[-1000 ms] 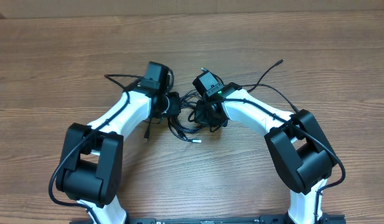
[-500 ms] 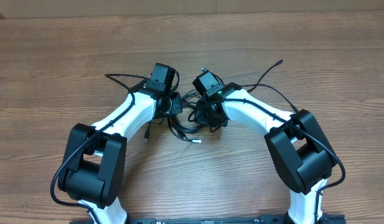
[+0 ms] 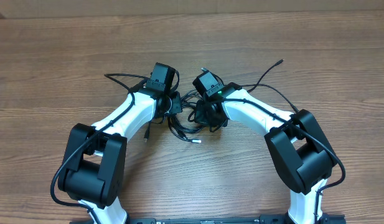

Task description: Untangle cables

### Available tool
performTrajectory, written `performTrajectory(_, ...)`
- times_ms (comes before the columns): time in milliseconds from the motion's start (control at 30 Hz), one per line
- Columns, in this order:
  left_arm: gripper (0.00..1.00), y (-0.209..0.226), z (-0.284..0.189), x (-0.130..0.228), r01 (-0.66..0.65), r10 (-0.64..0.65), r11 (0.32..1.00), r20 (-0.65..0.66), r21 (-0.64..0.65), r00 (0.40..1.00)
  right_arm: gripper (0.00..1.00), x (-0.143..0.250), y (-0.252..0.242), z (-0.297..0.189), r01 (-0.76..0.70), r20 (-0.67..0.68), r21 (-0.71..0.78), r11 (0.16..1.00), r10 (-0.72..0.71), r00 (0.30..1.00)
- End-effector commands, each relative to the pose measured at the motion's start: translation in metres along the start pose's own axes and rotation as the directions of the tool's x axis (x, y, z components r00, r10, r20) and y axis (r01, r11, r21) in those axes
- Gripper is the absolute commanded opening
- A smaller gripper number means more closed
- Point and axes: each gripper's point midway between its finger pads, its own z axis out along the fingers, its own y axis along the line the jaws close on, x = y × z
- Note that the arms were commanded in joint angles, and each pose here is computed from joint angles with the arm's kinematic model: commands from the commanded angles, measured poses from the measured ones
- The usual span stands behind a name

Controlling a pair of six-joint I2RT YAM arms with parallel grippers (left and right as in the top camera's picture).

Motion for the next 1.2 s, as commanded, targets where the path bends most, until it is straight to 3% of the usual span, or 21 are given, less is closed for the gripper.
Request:
performTrajectory(0,0.10,-0.003,-0.006,-0.003,0.000,0.000,1.000,0.019,0.011,1.000,0.04,0.005,-0.018,0.017,-0.011,-0.023,0.070,0.998,0.013,1.000)
performTrajectory(533,0.04,-0.006,0.005,0.001,-0.002,0.002,0.999,-0.013,0.033,1.000,0.04,0.005,-0.018,0.017,-0.011,-0.023,0.070,0.997,0.013,1.000)
performTrajectory(733,0.04,-0.042,-0.031,-0.019,-0.024,0.036,0.966,-0.042,0.257,0.998,0.04,0.005,-0.018,0.017,-0.011,-0.023,0.070,0.997,0.013,1.000)
performTrajectory(867,0.04,-0.066,-0.069,-0.037,0.026,0.022,0.868,-0.091,0.496,0.996,0.04,0.006,-0.016,0.017,-0.017,-0.040,0.049,0.999,0.019,0.999)
performTrajectory(967,0.04,-0.067,-0.086,-0.046,0.066,0.004,0.800,-0.114,0.597,0.993,0.04,0.007,-0.010,0.015,0.040,-0.087,-0.025,0.999,-0.042,0.995)
performTrajectory(1167,0.04,-0.048,-0.077,-0.040,0.097,-0.024,0.850,-0.146,0.517,0.989,0.04,0.006,0.014,-0.005,0.111,-0.177,-0.272,0.956,-0.163,0.971)
